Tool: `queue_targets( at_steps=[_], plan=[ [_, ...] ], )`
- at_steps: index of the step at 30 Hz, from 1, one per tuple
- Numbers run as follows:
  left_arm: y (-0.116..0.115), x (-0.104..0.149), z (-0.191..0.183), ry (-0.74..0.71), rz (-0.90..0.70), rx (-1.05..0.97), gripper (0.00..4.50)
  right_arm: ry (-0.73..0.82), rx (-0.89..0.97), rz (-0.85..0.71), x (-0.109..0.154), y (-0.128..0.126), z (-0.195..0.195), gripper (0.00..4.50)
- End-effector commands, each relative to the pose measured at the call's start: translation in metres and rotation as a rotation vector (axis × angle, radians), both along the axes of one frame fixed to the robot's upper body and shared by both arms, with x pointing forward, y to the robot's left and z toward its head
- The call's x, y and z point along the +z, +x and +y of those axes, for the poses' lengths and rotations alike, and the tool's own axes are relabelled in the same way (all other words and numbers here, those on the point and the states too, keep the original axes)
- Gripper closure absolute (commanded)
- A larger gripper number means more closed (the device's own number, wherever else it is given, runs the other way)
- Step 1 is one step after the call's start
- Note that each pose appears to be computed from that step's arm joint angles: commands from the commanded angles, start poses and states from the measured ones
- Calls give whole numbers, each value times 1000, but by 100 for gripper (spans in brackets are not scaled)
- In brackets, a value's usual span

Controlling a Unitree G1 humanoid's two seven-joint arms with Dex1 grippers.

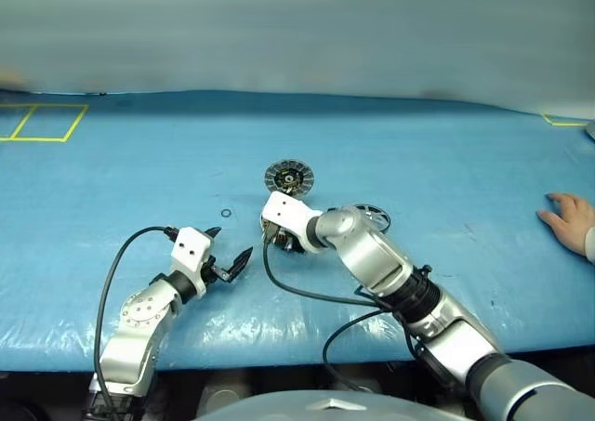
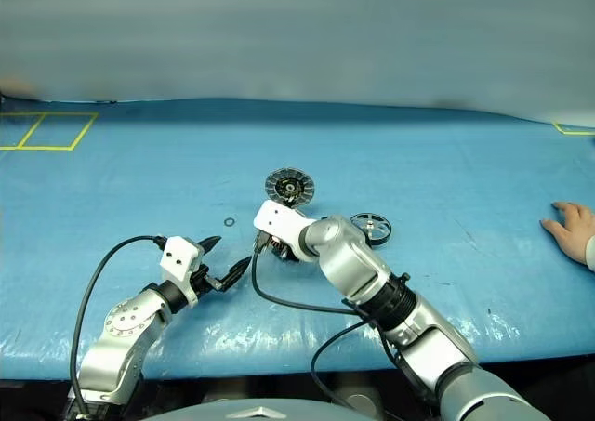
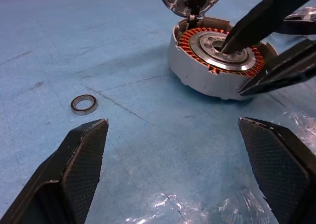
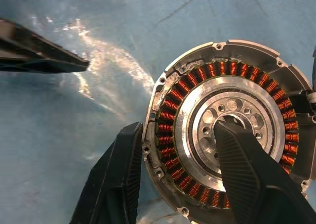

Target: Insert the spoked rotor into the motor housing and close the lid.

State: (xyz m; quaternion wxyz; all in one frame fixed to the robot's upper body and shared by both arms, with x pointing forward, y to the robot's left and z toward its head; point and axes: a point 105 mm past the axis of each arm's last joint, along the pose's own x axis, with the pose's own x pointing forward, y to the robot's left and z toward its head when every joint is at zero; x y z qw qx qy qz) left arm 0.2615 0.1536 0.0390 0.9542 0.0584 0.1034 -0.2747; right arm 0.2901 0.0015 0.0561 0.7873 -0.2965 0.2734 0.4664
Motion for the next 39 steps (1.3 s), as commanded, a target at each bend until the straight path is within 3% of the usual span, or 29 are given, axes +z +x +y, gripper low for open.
queue_targets(
  at_steps=[1, 8, 13, 20, 29, 34, 36, 39],
  plan=[
    [2, 13, 0, 3, -52, -4, 0, -65, -39, 247, -47, -45, -6, 260],
    [1, 12, -1, 2, -40, -12, 0, 24, -170, 284, -35, -55, -7, 260],
    [1, 12, -3, 1, -38, -15, 0, 46, -202, 217, -23, -47, -5, 260],
    [2, 12, -4, -3, -36, -16, 0, 119, -269, 167, 6, -41, -2, 31],
    [1, 14, -3, -13, -30, -25, 0, 296, -235, 74, 57, -46, -4, 31],
    [4, 16, 2, -16, -31, -19, 0, 477, -207, 52, 82, -52, -11, 31],
    [7, 17, 7, 0, -37, 3, 0, 560, -220, -92, 91, -46, -22, 31],
    [16, 18, 14, 1, -51, 60, 0, 647, -274, -218, 80, -43, -46, 31]
  ],
)
